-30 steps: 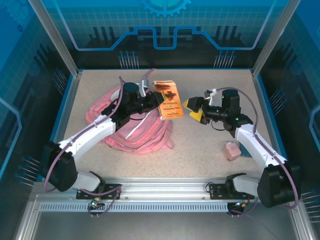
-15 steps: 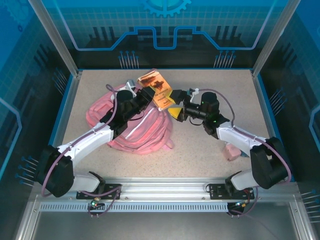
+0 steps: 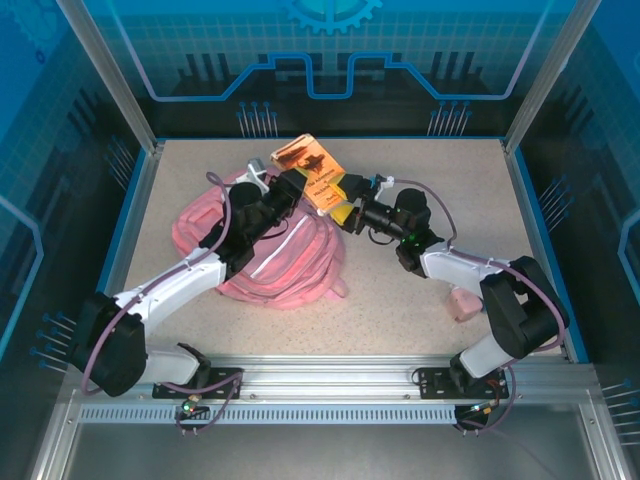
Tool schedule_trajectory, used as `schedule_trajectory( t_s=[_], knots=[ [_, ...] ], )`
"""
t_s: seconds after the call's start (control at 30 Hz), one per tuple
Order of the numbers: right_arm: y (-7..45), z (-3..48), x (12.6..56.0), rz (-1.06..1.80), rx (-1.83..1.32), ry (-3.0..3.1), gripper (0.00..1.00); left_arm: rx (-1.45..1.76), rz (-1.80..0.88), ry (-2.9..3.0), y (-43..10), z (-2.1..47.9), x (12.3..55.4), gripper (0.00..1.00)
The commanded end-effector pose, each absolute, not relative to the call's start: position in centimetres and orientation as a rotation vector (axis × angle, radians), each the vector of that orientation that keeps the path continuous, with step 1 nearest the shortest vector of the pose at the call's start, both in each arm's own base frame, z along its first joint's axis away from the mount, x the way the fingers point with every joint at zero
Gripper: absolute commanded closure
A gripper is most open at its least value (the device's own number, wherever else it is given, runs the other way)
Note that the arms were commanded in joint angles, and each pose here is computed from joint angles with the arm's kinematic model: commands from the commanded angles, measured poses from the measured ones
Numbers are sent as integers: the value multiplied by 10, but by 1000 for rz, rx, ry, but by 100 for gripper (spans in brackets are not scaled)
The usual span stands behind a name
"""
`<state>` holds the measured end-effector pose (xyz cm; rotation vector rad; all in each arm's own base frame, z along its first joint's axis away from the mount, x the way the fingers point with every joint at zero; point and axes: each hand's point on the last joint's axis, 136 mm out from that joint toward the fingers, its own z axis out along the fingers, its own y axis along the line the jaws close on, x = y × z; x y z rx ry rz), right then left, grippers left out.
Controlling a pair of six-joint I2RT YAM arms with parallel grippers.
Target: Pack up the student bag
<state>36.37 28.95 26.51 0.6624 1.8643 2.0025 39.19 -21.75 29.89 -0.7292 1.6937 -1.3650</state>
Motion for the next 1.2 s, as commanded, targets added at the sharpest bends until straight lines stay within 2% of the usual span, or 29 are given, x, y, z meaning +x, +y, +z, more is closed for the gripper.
schedule_trajectory(
  t_s=[0.0,0.07,0.13,0.23,0.43,0.5,0.57,0.8,0.93,1.03,1.17],
  knots=[
    [289,285,363,2034,633,1779,37,-715,-1432,1550,-208,339,386,83],
    [289,285,364,2032,633,1780,48,-720,-1435,1554,-209,337,386,82],
    [287,281,364,2023,653,1780,65,-726,-1429,1562,-208,333,386,82],
    [280,274,362,1961,679,1797,73,-715,-1412,1579,-207,327,383,77],
    [261,273,354,1669,537,1952,79,-713,-1208,1842,-201,274,368,34],
    [248,274,350,1536,471,2010,78,-674,-1082,1986,-197,248,357,22],
    [232,272,347,1412,430,2068,78,-596,-978,2116,-195,227,346,16],
    [171,263,330,1007,292,2198,77,-184,-603,2548,-188,172,302,12],
    [148,256,325,926,296,2224,77,14,-355,2648,-181,161,289,12],
    [137,251,322,905,320,2234,77,147,-179,2706,-179,152,283,14],
    [135,242,320,908,341,2261,77,276,69,2755,-174,137,283,23]
  ],
)
